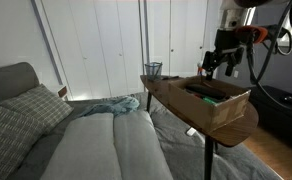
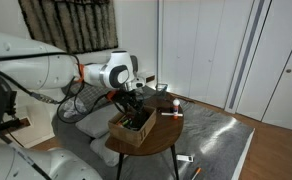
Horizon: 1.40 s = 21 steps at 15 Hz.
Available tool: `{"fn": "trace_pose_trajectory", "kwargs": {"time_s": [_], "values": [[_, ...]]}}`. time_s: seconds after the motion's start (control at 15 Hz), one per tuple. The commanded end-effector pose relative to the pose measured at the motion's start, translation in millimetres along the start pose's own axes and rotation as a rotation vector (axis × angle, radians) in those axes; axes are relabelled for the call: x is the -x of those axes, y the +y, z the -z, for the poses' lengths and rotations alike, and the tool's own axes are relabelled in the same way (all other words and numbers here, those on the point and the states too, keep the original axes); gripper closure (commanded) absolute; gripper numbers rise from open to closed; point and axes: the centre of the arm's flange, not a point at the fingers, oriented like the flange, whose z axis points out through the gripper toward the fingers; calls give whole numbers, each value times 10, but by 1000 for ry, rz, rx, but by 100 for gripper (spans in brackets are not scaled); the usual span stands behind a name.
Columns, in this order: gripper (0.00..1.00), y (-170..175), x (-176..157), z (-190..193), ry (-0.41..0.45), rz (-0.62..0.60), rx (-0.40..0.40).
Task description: Put the white ball in the bin
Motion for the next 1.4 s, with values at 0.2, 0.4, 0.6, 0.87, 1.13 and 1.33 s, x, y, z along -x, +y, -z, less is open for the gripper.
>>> {"fn": "trace_pose_trajectory", "kwargs": {"time_s": [0.2,0.4,0.6,0.87,1.13,1.33], "values": [[0,96,-97,-293,-116,-23,-59],[0,173,45,-288,-162,-140,-81],[0,207,86,-119,-75,-166,-28],[0,576,-67,343,96,-221,101],[0,1222,-482,302,157,-349,116],[0,1652,-901,274,205,-391,4]]}}
